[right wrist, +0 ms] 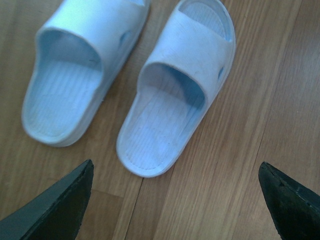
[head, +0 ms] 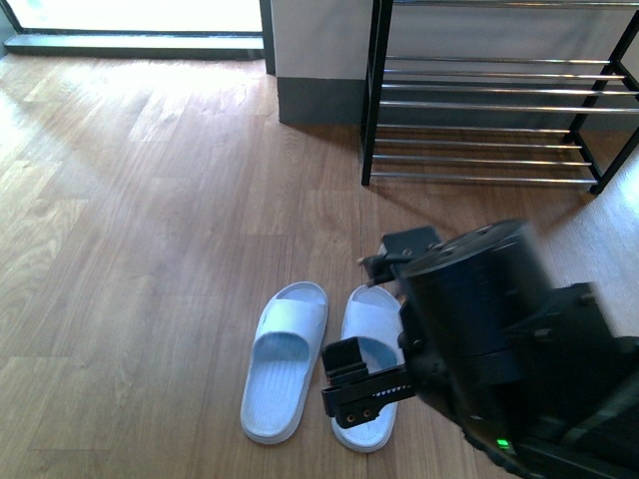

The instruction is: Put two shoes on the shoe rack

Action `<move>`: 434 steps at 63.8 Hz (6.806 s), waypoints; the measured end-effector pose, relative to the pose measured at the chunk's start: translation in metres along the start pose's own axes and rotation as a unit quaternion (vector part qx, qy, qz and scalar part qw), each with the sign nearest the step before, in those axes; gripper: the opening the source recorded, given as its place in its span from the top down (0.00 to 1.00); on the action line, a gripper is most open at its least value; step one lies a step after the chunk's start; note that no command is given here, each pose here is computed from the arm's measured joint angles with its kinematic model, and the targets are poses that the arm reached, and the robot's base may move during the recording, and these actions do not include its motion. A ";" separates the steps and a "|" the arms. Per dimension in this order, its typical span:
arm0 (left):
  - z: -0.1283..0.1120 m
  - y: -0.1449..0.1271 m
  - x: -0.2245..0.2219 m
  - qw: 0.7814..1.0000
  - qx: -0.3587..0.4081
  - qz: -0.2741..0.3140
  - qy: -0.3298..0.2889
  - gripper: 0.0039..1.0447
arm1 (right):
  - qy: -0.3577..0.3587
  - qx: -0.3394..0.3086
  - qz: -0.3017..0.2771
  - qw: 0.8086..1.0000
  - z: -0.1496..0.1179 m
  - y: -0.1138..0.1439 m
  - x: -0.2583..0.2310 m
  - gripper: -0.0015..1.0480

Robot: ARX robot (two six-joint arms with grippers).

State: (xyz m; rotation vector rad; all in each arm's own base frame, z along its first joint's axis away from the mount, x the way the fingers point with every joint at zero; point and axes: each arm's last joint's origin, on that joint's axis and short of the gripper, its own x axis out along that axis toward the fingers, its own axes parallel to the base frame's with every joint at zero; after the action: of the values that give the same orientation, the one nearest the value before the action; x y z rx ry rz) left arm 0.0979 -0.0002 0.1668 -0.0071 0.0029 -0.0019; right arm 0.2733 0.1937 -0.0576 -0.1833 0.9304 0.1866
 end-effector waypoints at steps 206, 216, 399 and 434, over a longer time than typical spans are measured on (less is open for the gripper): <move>0.000 0.000 0.000 1.000 0.000 -0.001 0.000 0.09 | -0.275 0.193 0.068 0.939 0.071 -0.152 -0.198 0.98; -0.002 0.001 0.016 0.976 -0.067 0.164 0.123 0.09 | -0.275 0.193 0.068 0.940 0.070 -0.152 -0.198 0.98; -0.092 -0.072 0.196 0.944 -0.017 0.032 0.328 0.99 | -0.274 0.192 0.069 0.940 0.070 -0.152 -0.198 0.98; 0.038 -0.060 0.061 0.981 0.030 0.067 0.179 0.99 | -0.274 0.192 0.069 0.940 0.070 -0.152 -0.198 0.98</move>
State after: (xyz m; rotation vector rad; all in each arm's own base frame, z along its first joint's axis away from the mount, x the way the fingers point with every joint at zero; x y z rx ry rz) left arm 0.1593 -0.0598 0.2052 0.0536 0.3638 0.1309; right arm 0.2485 0.0477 0.1546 0.2892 0.4066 0.1690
